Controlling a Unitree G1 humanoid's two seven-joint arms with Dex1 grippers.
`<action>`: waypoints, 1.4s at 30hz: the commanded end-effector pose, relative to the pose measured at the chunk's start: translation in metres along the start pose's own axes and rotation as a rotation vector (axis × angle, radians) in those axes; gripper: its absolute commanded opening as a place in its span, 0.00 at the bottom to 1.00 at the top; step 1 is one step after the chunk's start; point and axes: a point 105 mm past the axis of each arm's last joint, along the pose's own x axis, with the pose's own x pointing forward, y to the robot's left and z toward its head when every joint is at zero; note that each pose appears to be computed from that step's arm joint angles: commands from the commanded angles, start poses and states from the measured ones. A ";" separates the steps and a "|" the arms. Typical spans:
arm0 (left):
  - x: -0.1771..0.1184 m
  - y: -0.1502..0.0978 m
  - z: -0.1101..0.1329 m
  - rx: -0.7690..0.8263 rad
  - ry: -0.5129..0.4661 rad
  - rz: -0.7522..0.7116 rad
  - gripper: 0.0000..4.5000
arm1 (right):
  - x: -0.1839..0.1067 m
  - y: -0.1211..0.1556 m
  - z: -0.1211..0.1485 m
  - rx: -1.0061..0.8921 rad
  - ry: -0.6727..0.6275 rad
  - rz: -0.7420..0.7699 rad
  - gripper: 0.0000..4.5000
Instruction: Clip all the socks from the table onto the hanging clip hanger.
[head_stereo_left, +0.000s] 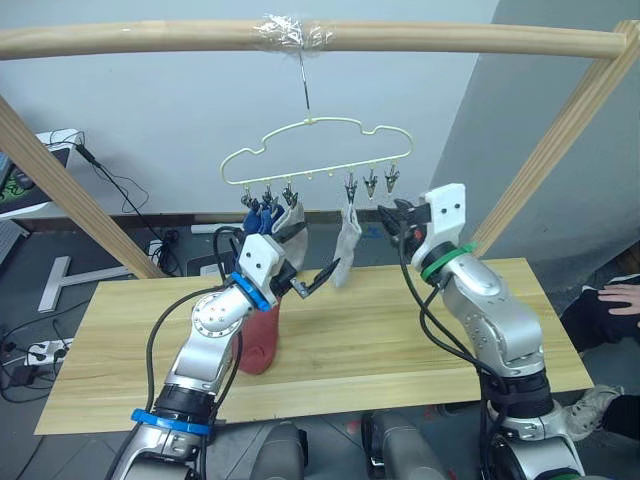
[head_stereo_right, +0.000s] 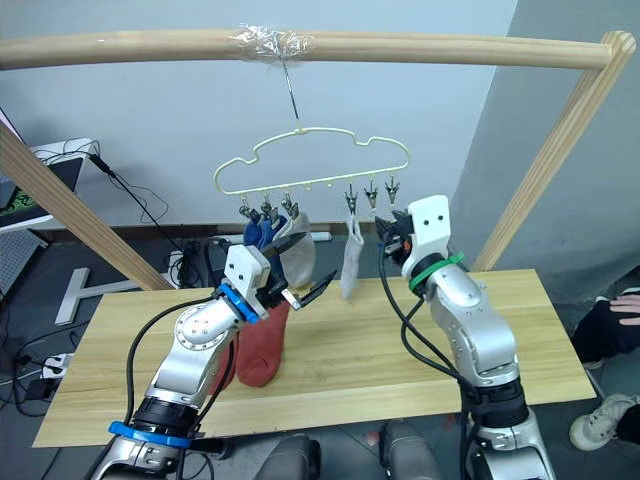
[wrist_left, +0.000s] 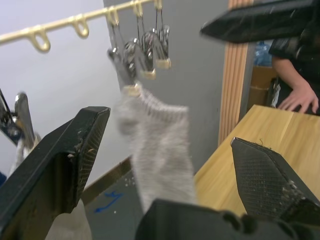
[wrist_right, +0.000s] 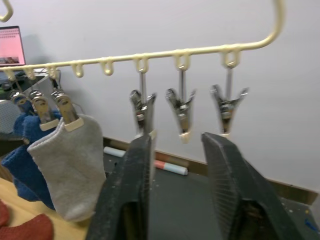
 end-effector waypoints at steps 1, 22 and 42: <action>0.000 0.003 0.012 0.018 -0.038 0.020 1.00 | 0.001 0.000 0.015 -0.021 -0.061 -0.004 0.39; 0.003 0.017 0.052 -0.146 -0.162 0.058 1.00 | 0.043 -0.010 0.015 -0.038 -0.083 -0.081 0.39; 0.002 0.025 0.055 -0.090 -0.148 0.098 1.00 | 0.062 -0.012 0.012 -0.034 -0.082 -0.075 0.39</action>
